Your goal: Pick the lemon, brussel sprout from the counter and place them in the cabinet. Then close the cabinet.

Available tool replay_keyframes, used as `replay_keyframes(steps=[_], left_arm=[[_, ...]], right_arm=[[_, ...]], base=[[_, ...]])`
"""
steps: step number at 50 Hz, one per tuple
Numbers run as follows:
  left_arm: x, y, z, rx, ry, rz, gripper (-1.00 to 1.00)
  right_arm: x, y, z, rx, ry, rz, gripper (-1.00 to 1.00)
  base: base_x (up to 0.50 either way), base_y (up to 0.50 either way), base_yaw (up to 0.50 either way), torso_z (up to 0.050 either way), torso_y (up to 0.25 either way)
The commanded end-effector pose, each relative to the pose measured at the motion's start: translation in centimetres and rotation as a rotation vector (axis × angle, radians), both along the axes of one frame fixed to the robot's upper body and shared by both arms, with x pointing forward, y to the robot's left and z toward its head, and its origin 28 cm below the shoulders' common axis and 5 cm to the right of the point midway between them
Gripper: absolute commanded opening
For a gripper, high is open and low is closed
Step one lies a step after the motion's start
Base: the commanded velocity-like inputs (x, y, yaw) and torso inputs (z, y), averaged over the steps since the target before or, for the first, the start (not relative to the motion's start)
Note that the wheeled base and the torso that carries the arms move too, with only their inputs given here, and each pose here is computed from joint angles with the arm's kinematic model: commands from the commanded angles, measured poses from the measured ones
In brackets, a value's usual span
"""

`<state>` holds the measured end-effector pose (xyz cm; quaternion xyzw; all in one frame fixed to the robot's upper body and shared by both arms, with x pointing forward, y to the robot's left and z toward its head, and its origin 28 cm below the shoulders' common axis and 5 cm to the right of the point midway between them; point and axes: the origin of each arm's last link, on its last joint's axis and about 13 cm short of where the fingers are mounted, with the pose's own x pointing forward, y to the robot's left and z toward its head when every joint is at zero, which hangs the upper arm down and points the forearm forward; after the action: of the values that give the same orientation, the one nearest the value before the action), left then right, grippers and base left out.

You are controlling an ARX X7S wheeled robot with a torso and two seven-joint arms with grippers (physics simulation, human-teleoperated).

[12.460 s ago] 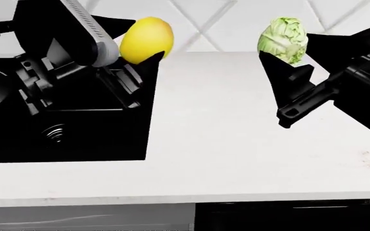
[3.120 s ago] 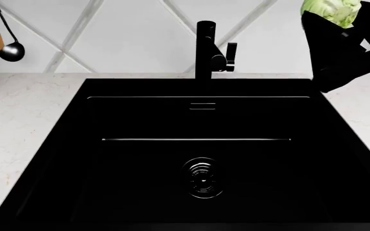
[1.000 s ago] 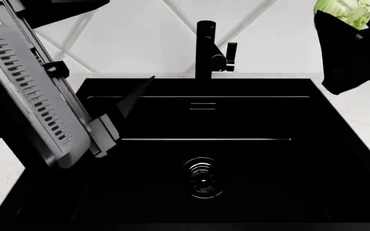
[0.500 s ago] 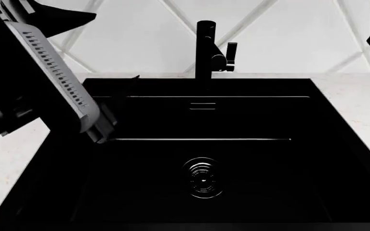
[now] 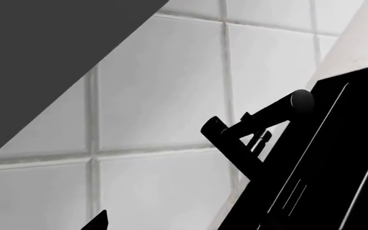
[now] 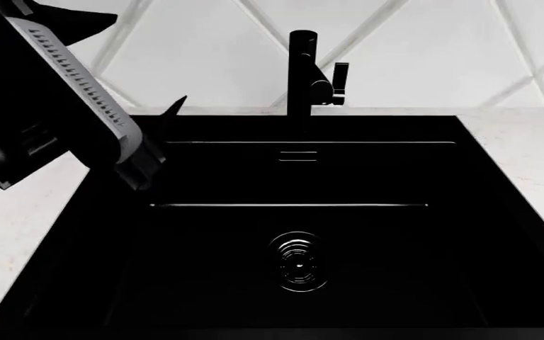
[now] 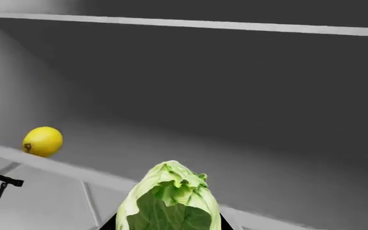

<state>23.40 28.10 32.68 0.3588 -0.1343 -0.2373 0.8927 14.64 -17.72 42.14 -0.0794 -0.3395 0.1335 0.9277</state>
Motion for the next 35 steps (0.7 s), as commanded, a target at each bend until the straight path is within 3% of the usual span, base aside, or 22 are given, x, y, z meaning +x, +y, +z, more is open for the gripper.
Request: replay_keyframes(steps=[1, 19, 35], left_arm=[[0.4, 0.0, 0.0, -0.034, -0.003, 0.045, 1.0], [0.4, -0.1, 0.5, -0.072, -0.028, 0.055, 1.0], [0.3, -0.3, 0.7, -0.099, -0.019, 0.024, 1.0]], right_arm=[[-0.1, 0.1, 2.5, 0.041, -0.104, -0.054, -1.0], [1.5, 1.8, 7.8, 0.067, -0.127, -0.063, -1.0], [6.4, 1.9, 9.4, 0.125, -0.079, -0.142, -1.0]], base=[[0.0, 0.0, 0.0, 0.0, 0.0], [0.0, 0.0, 0.0, 0.0, 0.0], [0.0, 0.0, 0.0, 0.0, 0.0]])
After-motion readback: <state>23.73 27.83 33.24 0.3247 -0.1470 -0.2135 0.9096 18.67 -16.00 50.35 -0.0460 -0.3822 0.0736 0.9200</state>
